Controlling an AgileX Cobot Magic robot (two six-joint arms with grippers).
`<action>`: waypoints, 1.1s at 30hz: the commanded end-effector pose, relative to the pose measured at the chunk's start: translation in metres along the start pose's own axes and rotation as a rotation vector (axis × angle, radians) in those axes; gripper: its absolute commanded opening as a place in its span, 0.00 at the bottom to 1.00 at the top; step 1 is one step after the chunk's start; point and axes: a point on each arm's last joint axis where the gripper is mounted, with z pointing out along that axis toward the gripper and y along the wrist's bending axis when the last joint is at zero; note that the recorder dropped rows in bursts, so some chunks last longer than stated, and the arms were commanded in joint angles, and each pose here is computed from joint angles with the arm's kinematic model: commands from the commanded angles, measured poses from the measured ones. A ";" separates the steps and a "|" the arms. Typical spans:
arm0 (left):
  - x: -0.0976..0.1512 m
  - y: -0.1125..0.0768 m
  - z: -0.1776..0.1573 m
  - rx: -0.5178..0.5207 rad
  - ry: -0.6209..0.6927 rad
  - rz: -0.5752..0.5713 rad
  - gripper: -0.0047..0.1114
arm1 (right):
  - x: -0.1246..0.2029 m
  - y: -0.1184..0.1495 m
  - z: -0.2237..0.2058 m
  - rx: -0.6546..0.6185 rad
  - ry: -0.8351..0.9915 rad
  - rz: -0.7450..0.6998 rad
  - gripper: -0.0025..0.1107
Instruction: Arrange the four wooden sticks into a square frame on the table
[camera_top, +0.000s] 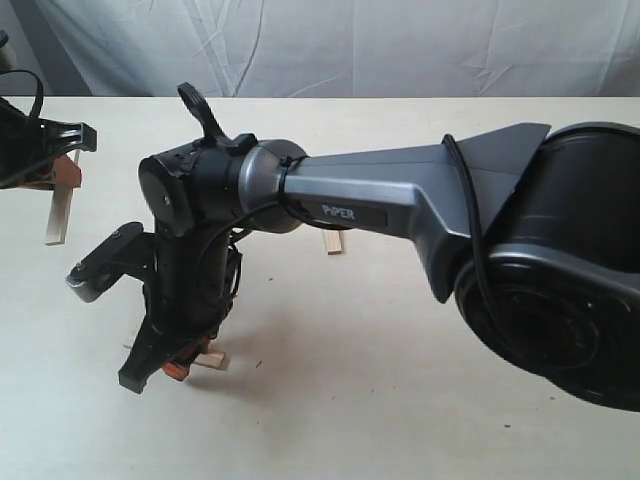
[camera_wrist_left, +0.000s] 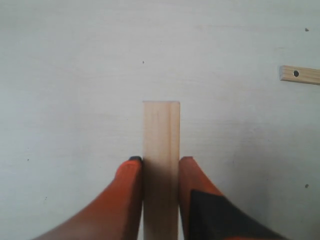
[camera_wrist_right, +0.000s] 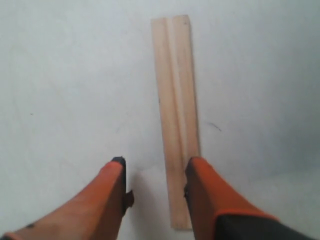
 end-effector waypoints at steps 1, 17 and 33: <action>-0.002 -0.003 0.001 0.006 -0.007 0.004 0.04 | -0.004 0.001 -0.018 0.020 -0.054 -0.006 0.37; -0.002 -0.003 0.001 0.006 -0.007 0.004 0.04 | 0.002 -0.006 0.014 0.015 0.009 0.026 0.37; -0.002 -0.003 0.001 0.006 -0.007 0.004 0.04 | 0.000 -0.008 0.004 0.052 -0.012 0.002 0.37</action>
